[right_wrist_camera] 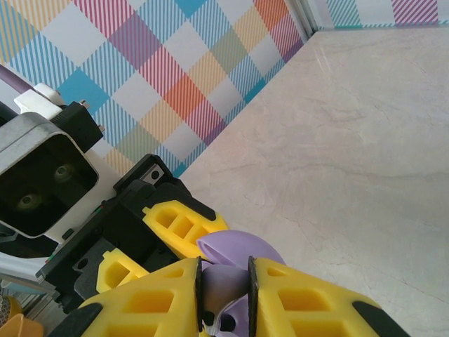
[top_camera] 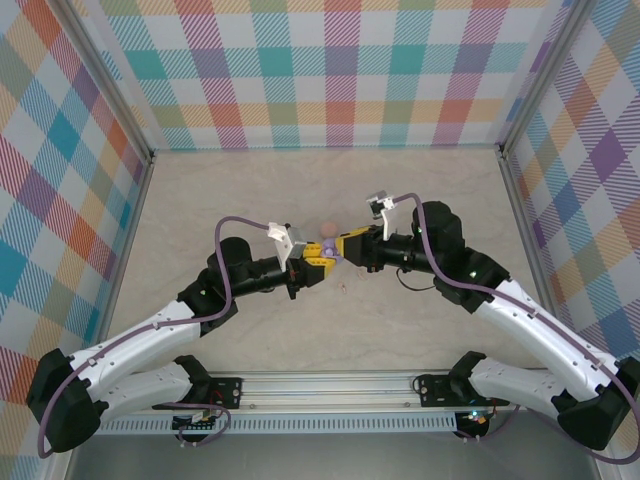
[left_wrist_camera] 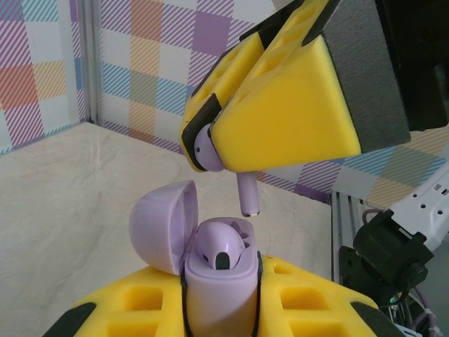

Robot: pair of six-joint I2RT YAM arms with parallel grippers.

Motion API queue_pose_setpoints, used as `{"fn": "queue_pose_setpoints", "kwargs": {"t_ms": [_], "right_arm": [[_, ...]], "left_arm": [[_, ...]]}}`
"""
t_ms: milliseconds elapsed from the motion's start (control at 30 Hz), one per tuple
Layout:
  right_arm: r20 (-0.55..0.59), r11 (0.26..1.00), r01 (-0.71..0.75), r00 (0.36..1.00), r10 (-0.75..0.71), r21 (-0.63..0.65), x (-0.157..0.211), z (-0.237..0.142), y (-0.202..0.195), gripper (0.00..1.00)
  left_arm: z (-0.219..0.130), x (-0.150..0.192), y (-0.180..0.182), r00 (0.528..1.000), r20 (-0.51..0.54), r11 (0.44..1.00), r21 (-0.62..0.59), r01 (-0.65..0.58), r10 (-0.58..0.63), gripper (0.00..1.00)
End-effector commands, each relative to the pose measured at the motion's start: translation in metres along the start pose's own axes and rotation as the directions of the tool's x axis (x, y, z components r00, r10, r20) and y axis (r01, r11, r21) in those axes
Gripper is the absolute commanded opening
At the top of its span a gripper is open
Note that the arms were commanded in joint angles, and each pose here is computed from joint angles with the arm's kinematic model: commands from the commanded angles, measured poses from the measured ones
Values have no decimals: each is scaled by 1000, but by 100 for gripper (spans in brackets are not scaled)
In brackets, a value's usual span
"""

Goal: Insert wireless bluetooth earbuds into charging case

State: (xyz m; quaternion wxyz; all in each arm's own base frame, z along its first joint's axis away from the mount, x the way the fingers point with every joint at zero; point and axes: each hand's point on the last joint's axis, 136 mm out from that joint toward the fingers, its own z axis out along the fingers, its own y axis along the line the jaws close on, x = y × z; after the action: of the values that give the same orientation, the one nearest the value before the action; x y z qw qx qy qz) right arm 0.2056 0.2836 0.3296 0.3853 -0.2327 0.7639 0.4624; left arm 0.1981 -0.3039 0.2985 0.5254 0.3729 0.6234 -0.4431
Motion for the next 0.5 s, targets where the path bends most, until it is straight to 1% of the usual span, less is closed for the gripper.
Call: {"fn": "queue_pose_setpoints", "kwargs": {"t_ms": [0,467], "right_arm": [[12,999,37,999,-37,-12,-6,0,7,22],[10,999,43,999,-44,21,-3,0,0,22]], "left_arm": [[1,-23,-10,999,52,999,34,-11,9,4],[7,-23,-6,999,27,999,28,47,-47,5]]}}
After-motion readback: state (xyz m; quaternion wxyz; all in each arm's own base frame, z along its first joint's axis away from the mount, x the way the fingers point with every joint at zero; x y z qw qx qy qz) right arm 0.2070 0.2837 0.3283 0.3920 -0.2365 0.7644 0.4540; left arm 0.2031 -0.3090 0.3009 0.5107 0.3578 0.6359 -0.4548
